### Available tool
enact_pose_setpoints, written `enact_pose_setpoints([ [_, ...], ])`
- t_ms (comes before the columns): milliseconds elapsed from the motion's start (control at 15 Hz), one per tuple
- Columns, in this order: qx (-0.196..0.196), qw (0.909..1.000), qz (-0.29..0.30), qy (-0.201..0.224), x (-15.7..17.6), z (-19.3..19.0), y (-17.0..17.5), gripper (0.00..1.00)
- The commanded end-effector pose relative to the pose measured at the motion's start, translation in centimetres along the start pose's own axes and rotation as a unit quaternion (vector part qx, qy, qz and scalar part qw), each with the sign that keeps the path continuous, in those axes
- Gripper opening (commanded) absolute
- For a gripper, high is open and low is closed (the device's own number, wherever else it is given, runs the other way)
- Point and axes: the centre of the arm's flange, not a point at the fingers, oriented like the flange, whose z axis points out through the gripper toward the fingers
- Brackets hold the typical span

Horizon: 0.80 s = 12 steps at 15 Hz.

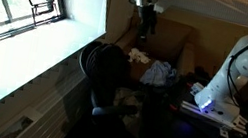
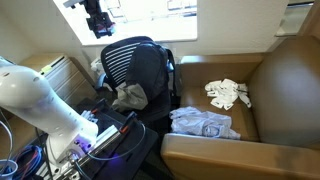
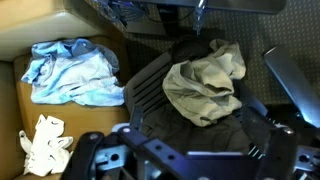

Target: Move the bag and clothing from the black chair to the brown chair then hang the belt on the armrest of the black chair

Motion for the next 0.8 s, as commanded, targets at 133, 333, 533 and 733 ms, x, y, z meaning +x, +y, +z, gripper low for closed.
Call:
enact_pose_setpoints([
  [133, 0.009, 0.9954, 0.091, -0.028, 7.4, 4.7, 1.4, 1.0],
  [333, -0.003, 0.9964, 0.082, -0.022, 6.4, 5.6, 1.4, 1.0],
  [533, -0.013, 0.9956, 0.091, -0.02, 7.1, 6.2, 1.2, 1.0],
  [733, 0.024, 0.9986, 0.039, -0.025, 11.1, 8.0, 1.4, 1.0],
])
